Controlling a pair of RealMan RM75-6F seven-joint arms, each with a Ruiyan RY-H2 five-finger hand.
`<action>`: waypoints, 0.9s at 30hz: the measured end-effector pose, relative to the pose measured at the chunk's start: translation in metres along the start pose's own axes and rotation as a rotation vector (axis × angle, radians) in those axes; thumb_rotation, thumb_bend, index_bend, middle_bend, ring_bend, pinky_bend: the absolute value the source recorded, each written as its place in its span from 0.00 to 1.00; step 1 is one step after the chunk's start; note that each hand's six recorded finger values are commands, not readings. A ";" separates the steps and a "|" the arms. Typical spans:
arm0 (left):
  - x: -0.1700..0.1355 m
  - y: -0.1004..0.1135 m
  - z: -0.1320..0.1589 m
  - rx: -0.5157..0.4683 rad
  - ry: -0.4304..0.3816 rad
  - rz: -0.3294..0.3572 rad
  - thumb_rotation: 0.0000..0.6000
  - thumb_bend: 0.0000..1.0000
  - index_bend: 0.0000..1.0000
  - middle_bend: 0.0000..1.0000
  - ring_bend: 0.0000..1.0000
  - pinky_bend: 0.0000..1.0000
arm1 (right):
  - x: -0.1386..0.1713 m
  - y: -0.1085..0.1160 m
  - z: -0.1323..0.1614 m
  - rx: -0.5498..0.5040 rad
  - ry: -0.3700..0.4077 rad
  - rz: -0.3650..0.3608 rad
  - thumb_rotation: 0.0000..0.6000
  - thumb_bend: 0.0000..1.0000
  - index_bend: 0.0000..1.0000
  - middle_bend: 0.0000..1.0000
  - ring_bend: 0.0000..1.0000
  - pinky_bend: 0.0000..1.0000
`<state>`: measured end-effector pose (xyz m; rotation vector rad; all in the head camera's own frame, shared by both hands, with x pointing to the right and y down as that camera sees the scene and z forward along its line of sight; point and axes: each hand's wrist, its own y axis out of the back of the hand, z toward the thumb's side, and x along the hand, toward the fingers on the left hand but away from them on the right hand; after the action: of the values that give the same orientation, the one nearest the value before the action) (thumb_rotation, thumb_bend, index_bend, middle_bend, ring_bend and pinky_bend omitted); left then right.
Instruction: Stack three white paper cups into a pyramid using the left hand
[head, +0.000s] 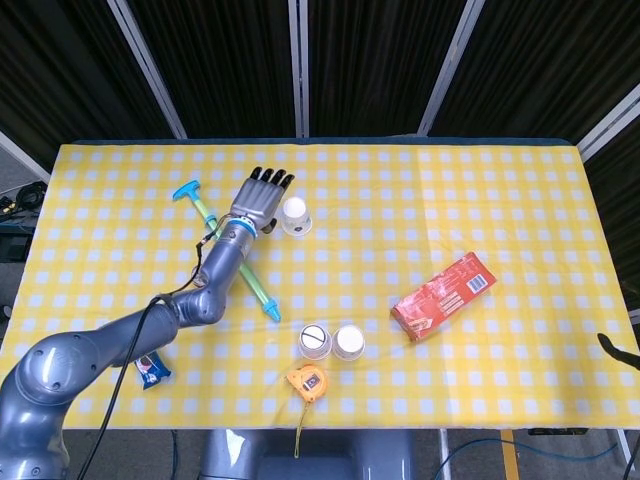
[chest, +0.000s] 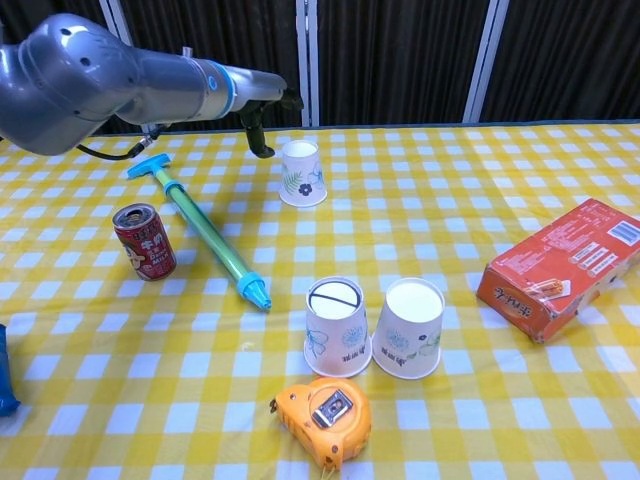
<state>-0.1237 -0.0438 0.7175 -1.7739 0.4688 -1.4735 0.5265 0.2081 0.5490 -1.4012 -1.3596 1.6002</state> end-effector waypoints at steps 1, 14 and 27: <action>0.002 -0.001 0.004 0.005 -0.002 -0.003 1.00 0.44 0.10 0.00 0.00 0.00 | 0.000 0.000 0.000 -0.001 0.000 0.000 1.00 0.09 0.24 0.00 0.00 0.12; 0.016 -0.004 0.021 0.062 0.009 -0.004 1.00 0.44 0.19 0.00 0.00 0.00 | 0.001 0.001 -0.004 0.003 -0.010 0.000 1.00 0.09 0.24 0.00 0.00 0.12; 0.023 -0.014 0.024 0.096 0.028 -0.022 1.00 0.44 0.19 0.00 0.00 0.00 | 0.003 0.003 -0.002 0.003 0.000 -0.007 1.00 0.09 0.25 0.00 0.00 0.12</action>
<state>-0.0973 -0.0433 0.7427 -1.6909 0.3872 -1.5125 0.5284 0.2103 0.5457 -1.3941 -1.3601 1.5968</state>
